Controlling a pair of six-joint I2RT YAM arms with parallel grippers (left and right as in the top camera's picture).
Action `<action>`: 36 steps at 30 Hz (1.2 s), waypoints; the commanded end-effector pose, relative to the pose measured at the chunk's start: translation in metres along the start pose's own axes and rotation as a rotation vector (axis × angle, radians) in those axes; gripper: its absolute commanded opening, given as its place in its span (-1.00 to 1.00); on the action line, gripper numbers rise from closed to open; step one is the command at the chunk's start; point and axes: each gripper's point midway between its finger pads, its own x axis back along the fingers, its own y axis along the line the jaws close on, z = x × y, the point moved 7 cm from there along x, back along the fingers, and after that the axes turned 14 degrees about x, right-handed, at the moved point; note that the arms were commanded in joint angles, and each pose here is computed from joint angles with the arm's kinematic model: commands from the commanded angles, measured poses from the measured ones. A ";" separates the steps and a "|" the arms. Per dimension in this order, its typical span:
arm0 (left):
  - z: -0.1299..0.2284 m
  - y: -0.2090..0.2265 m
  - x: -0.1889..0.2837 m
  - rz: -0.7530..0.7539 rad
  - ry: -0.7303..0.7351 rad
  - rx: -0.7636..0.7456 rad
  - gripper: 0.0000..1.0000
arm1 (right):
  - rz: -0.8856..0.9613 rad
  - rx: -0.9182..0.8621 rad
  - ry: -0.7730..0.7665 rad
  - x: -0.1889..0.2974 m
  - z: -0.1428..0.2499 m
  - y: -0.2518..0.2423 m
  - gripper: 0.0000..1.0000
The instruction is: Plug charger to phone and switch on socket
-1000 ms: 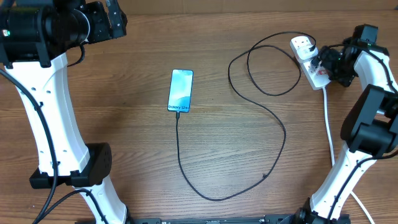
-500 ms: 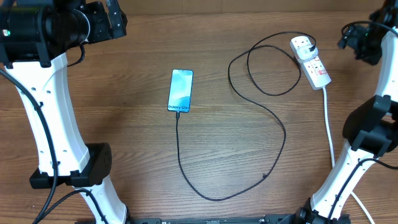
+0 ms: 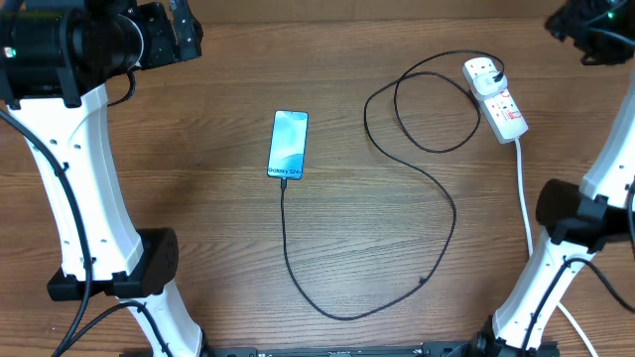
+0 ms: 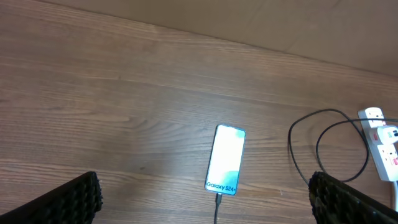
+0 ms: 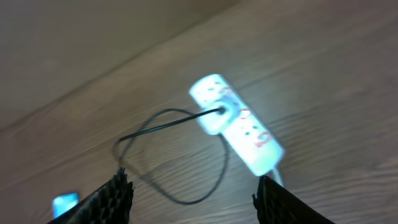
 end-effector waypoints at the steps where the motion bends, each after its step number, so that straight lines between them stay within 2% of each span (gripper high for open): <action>1: 0.001 -0.001 0.005 -0.004 -0.011 0.011 1.00 | -0.084 0.104 -0.149 0.067 -0.001 0.052 0.27; 8: 0.001 -0.001 0.005 -0.004 -0.011 0.011 0.99 | -0.187 0.241 -0.233 0.124 0.020 0.118 0.42; 15: 0.001 -0.001 0.005 -0.004 -0.011 0.011 0.99 | -0.216 0.315 -0.140 0.142 0.059 0.148 0.45; 20: 0.001 -0.001 0.005 -0.004 -0.011 0.011 0.99 | -0.194 0.311 0.000 0.137 0.097 0.142 0.71; 22: 0.001 -0.001 0.005 -0.004 -0.011 0.011 1.00 | -0.213 0.292 0.062 0.135 0.117 0.139 1.00; 26: 0.001 -0.001 0.005 -0.004 -0.011 0.011 0.99 | -0.301 0.272 0.170 0.131 0.153 0.140 1.00; 29: 0.001 -0.001 0.005 -0.004 -0.011 0.011 0.99 | -0.289 0.263 0.228 0.126 0.174 0.134 1.00; 36: 0.001 -0.001 0.005 -0.004 -0.011 0.011 0.99 | -0.395 0.240 0.286 0.123 0.189 0.141 1.00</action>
